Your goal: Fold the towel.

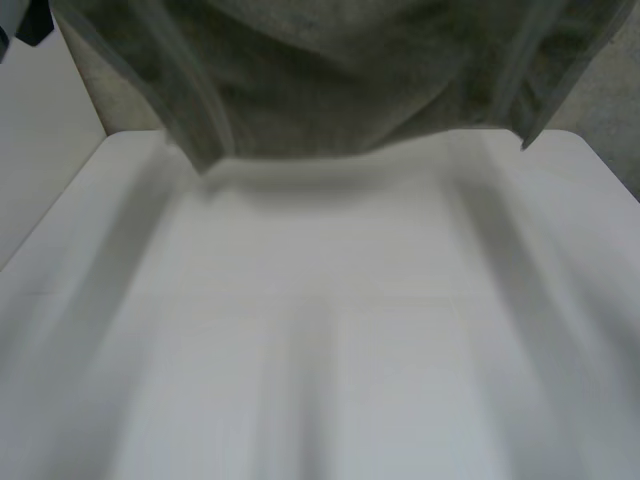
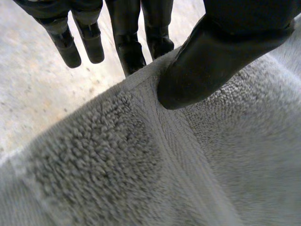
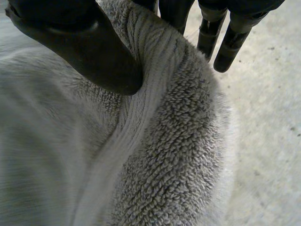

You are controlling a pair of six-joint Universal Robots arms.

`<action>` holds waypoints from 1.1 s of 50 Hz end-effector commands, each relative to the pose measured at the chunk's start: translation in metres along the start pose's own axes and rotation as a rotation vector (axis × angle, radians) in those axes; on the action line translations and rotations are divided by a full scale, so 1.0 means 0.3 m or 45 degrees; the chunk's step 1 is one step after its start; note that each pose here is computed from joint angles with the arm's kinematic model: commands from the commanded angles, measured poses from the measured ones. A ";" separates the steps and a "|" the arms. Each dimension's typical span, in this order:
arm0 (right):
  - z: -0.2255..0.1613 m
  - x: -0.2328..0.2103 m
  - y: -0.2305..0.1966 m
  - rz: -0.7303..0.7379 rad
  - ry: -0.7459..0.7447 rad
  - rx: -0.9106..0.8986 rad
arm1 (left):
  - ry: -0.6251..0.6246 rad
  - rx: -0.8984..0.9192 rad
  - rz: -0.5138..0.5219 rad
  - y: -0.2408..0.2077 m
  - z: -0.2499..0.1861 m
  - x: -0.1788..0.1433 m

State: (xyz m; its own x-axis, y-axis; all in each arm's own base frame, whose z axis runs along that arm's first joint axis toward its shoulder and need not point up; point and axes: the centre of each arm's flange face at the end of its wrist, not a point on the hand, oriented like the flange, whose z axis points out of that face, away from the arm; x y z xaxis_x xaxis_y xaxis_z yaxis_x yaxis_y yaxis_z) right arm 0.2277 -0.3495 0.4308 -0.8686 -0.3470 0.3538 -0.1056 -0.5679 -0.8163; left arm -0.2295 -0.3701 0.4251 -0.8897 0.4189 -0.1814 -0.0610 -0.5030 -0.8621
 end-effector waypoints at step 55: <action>-0.651 -0.303 0.585 0.112 -0.502 -0.919 | 0.246 -0.935 0.117 0.864 -0.669 0.137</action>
State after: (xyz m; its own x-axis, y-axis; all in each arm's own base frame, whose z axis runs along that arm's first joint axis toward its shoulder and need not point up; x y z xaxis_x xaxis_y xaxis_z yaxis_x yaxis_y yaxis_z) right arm 0.1942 -0.2730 0.1666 -0.6662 -0.6775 0.3118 -0.4469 0.0279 -0.8942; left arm -0.1906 -0.3297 0.1002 -0.7749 0.5646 -0.2842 0.3826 0.0610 -0.9219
